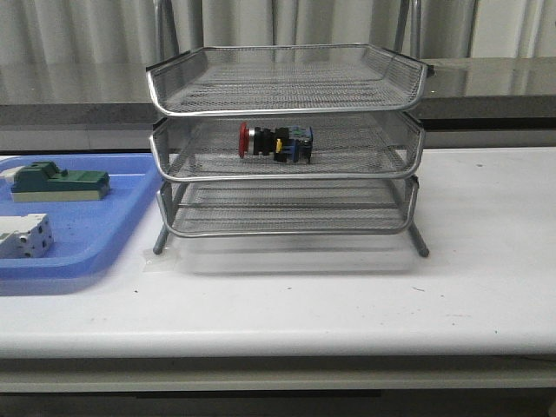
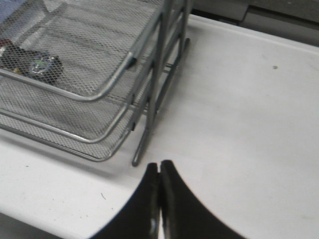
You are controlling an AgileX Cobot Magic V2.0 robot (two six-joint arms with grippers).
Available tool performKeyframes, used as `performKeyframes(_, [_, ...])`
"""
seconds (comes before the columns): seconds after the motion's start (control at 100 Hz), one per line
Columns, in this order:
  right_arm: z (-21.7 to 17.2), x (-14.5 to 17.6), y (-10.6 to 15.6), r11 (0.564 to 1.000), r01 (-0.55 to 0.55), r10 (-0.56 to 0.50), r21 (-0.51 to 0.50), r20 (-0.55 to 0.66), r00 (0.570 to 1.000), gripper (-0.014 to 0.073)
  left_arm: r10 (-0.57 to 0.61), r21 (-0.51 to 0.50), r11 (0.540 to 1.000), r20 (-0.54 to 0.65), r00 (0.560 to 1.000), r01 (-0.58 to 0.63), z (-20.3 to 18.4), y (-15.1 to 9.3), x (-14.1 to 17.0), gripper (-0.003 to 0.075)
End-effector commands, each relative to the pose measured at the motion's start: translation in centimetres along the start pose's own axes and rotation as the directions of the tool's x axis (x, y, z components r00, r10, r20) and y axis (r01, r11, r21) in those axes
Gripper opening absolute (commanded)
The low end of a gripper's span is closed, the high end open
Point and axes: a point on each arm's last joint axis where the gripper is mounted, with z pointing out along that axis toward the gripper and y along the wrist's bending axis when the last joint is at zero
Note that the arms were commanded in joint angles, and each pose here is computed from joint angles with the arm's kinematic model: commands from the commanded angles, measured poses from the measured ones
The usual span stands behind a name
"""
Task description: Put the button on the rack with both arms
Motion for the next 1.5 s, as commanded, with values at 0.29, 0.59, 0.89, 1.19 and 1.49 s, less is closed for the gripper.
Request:
performKeyframes(0.29, [-7.8, 4.7, 0.7, 0.995, -0.012, -0.012, 0.095, 0.248, 0.969, -0.0057, -0.022, -0.032, 0.999, 0.081, 0.996, 0.025, 0.0, 0.3, -1.4, -0.0020])
performKeyframes(0.59, [-10.1, 6.5, 1.4, 0.995, -0.004, -0.031, 0.104, 0.326, 0.945, -0.0057, -0.022, -0.032, 0.999, 0.081, 0.996, 0.025, 0.0, 0.3, -1.4, -0.0020])
performKeyframes(0.89, [-10.1, 6.5, 1.4, 0.995, -0.004, -0.031, 0.104, 0.326, 0.945, -0.0057, -0.022, -0.032, 0.999, 0.081, 0.996, 0.025, 0.0, 0.3, -1.4, -0.0020])
performKeyframes(1.19, [-10.1, 6.5, 1.4, 0.995, -0.004, -0.031, 0.104, 0.328, 0.944, -0.0057, -0.022, -0.032, 0.999, 0.081, 0.996, 0.025, 0.0, 0.3, -1.4, -0.0020])
performKeyframes(1.49, [-10.7, 6.9, 1.2, 0.989, -0.032, -0.030, 0.147, 0.399, 0.917, -0.0057, -0.022, -0.032, 0.999, 0.081, 0.996, 0.025, 0.0, 0.3, -1.4, -0.0020])
